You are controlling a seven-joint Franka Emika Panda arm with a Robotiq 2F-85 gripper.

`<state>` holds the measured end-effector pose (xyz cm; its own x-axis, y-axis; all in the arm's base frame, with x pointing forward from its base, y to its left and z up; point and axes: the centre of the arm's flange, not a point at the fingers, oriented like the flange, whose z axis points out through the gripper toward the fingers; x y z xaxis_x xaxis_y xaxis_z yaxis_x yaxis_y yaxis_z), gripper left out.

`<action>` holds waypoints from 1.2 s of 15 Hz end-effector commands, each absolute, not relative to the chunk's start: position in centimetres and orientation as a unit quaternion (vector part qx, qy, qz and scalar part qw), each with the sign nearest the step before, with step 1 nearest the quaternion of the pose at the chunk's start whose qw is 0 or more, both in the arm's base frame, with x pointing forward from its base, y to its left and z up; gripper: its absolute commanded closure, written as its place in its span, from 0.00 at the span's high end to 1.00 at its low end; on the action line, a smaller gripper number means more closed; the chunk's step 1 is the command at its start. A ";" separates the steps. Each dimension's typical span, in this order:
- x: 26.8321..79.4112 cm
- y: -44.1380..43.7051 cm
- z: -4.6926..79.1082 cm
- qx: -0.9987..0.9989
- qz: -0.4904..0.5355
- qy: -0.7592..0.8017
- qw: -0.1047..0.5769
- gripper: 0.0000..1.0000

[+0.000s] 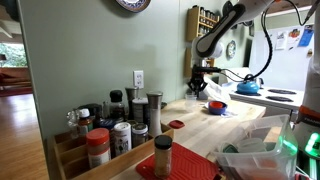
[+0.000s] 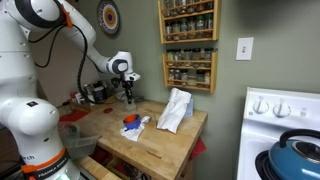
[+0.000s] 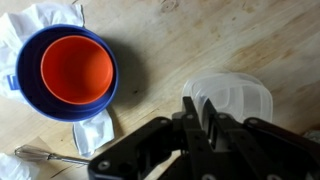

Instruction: Unstack the containers then restack them and flip them over

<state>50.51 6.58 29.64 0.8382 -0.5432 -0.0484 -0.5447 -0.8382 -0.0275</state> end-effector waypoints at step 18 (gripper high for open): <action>51.4 15.3 26.9 -0.979 0.038 0.174 -0.097 0.03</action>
<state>50.78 13.50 27.11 0.9172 -0.3980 -0.0201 -0.3923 -0.9106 0.1300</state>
